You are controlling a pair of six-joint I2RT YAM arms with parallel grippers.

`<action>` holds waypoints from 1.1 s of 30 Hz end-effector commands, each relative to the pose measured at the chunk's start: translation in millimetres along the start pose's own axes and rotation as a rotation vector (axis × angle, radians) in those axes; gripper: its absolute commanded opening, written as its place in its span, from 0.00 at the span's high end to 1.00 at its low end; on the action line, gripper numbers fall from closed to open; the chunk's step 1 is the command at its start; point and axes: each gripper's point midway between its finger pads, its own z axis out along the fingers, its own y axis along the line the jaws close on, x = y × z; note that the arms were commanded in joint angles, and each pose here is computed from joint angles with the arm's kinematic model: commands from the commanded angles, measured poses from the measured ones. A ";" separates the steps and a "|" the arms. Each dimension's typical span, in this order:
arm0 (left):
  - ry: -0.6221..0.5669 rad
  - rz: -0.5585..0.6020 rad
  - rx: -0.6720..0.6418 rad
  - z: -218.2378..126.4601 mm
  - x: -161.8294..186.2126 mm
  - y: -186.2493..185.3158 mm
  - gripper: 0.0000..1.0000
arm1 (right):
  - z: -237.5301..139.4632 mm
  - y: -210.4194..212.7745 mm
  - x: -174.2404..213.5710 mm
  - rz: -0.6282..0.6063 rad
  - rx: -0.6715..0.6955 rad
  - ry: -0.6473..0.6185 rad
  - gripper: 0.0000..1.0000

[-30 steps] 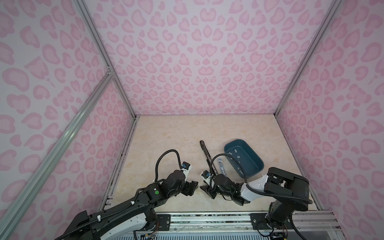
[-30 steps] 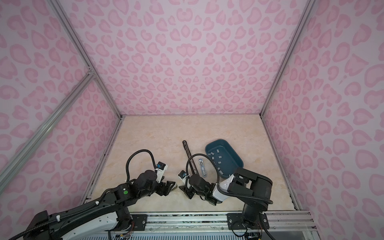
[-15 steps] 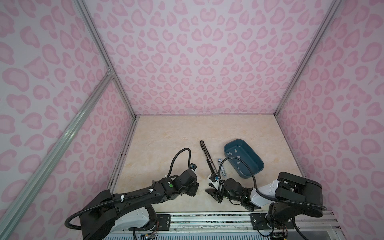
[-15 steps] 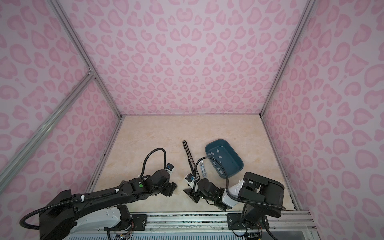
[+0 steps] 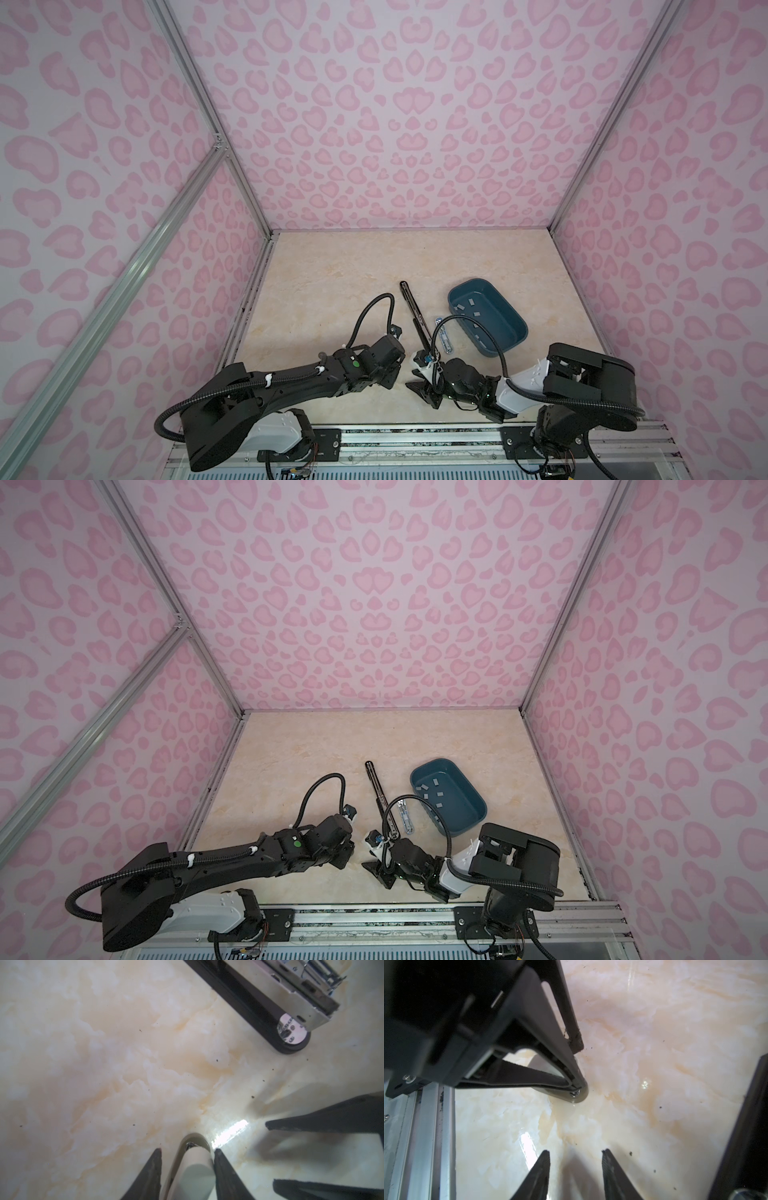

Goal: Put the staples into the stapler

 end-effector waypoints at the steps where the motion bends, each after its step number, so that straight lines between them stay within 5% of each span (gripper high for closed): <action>1: -0.014 0.003 -0.013 -4.5 -0.2 4.4 0.57 | 1.0 1.7 -7.9 0.002 -0.006 -0.032 0.57; 8: -0.004 0.005 -0.016 -5.9 5.7 6.8 0.40 | 3.7 4.5 -7.9 0.007 -0.020 -0.029 0.57; 13: 0.009 0.011 -0.021 -2.6 6.0 6.0 0.37 | 4.0 3.8 -8.0 0.006 -0.017 -0.028 0.58; 27: 0.025 0.018 -0.036 2.1 6.7 6.3 0.79 | 4.6 4.5 -7.4 0.007 -0.021 -0.024 0.58; 33: -0.032 0.024 -0.016 -6.1 -3.9 4.2 0.89 | 1.4 6.3 -16.9 0.044 -0.028 -0.066 0.59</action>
